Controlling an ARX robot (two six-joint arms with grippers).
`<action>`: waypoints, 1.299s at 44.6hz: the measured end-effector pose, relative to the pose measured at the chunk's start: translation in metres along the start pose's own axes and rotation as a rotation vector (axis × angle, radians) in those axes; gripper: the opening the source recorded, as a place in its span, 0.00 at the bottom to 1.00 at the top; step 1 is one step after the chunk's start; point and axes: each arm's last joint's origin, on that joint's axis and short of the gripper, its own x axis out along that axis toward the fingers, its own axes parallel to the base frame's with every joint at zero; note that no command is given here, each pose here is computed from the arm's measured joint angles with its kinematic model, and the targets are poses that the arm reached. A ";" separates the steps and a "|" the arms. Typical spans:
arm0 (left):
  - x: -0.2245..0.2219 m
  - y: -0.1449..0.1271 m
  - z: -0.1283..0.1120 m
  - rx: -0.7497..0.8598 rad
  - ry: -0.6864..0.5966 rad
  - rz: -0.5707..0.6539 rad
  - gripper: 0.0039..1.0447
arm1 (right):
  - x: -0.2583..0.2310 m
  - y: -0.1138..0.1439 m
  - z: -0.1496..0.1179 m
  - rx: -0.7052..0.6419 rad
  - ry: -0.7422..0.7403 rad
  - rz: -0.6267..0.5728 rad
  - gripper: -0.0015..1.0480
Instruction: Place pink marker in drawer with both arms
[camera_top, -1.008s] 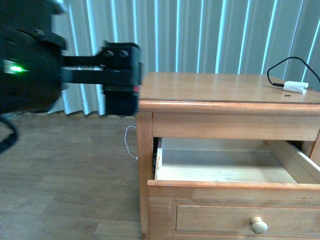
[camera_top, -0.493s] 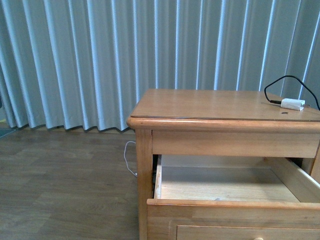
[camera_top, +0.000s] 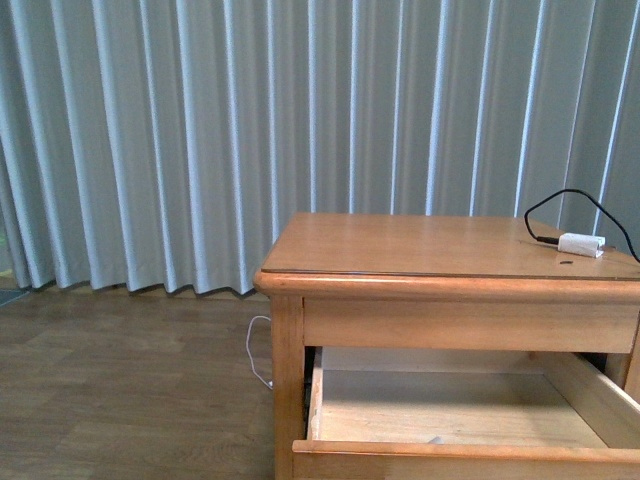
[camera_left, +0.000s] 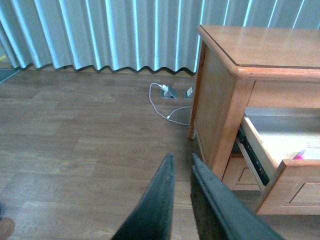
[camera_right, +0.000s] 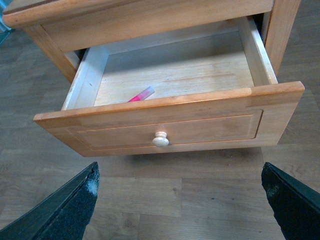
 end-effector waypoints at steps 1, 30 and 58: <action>-0.002 0.002 -0.002 0.001 -0.001 0.002 0.09 | 0.000 0.000 0.000 0.000 0.000 0.000 0.91; -0.026 0.022 -0.032 0.003 -0.005 0.006 0.04 | 0.000 0.000 0.000 0.000 0.000 0.000 0.91; -0.045 0.022 -0.038 0.005 -0.027 0.006 0.04 | 0.000 0.000 0.000 0.000 -0.001 0.000 0.91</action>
